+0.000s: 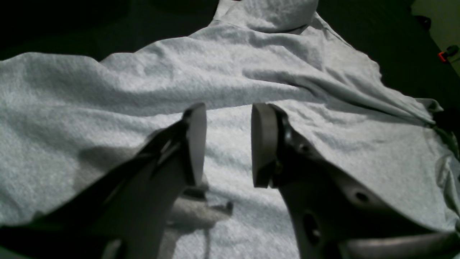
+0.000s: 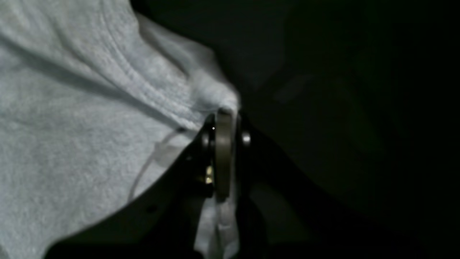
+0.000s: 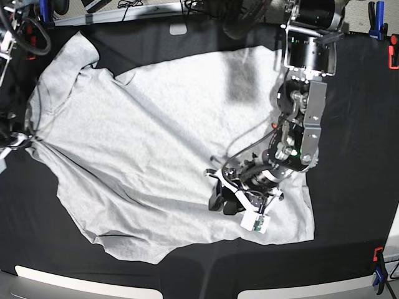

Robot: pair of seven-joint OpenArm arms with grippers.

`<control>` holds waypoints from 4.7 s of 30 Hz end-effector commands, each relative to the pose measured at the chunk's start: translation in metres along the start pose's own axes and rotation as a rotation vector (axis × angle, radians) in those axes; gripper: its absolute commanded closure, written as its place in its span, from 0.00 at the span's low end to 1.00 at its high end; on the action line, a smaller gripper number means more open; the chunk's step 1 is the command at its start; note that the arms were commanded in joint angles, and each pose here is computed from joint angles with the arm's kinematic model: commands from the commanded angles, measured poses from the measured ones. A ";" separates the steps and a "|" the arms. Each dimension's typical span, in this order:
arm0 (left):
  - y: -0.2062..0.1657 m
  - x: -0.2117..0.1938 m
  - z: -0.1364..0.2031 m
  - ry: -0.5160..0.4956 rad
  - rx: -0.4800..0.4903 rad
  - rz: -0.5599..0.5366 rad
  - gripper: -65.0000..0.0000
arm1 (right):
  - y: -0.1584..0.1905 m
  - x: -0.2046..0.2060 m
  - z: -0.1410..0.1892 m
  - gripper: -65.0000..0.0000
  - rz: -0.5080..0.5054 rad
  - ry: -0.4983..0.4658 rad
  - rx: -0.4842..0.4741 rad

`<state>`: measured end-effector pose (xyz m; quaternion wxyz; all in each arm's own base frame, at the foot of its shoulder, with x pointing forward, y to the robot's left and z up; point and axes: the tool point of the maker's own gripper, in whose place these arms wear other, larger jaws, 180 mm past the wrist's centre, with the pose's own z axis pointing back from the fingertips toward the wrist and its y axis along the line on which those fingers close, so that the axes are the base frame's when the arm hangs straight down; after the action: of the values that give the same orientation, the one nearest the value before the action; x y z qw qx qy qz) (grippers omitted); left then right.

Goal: Layout the t-shirt on the table in an organized manner, then fold the t-shirt properly

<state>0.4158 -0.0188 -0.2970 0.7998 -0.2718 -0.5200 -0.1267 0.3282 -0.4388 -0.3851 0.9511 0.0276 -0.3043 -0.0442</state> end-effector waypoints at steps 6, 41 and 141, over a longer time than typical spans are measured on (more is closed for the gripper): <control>-0.005 0.026 -0.001 -0.072 -0.017 -0.014 0.70 | -0.030 0.037 0.029 1.00 -0.080 -0.146 -0.052; -0.066 -0.040 0.099 0.075 -0.165 -0.391 0.70 | 0.051 0.054 0.097 0.58 0.001 -0.164 0.307; -0.058 -0.036 0.097 0.062 -0.113 -0.354 0.70 | 0.208 -0.195 0.155 0.59 1.046 0.002 -0.407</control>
<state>0.2935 -0.0106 -0.2971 0.7795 -0.2078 -0.5043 -0.3080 0.0914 -0.2179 -0.3608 0.8388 -0.3073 -0.2504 0.3731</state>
